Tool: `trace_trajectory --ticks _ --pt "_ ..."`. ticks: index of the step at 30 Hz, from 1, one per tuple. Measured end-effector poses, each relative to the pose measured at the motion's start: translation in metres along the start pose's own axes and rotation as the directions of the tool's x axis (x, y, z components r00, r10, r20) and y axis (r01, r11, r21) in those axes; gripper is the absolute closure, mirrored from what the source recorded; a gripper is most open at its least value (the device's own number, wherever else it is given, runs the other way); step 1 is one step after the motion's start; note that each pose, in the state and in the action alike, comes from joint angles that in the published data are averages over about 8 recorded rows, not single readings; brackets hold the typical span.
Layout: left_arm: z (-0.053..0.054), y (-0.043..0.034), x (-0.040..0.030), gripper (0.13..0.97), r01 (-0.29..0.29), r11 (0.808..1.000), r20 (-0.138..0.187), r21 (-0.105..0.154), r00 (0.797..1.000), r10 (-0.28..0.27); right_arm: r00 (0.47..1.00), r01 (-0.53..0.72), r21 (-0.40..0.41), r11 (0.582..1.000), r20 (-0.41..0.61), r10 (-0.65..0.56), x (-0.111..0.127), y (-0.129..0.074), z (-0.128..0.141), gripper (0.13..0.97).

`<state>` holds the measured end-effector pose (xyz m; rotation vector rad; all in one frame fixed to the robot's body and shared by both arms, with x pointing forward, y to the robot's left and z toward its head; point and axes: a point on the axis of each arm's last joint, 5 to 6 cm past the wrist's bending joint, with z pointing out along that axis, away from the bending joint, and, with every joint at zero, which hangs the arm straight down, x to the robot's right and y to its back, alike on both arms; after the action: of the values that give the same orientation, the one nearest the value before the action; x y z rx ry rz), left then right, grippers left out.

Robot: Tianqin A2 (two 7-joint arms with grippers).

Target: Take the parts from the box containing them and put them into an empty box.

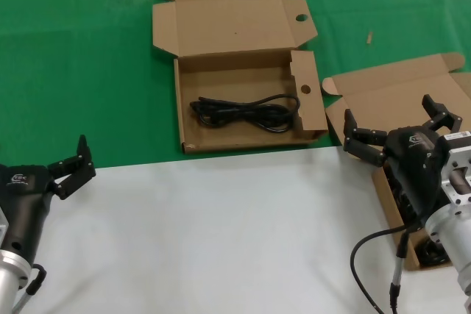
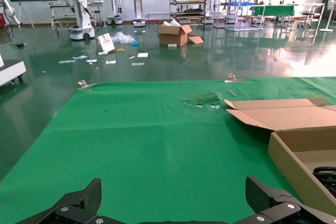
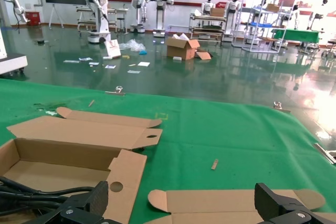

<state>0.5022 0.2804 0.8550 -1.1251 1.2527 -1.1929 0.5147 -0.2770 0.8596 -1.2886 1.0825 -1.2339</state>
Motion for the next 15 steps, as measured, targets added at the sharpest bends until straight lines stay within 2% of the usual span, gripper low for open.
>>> trace_trajectory --ticks 15 --pt "0.0000 0.0000 0.0000 0.132 -0.001 1.000 0.000 0.000 1.000 0.001 1.000 0.000 0.000 1.000 0.000 0.000 0.0000 0.0000 0.0000 0.130"
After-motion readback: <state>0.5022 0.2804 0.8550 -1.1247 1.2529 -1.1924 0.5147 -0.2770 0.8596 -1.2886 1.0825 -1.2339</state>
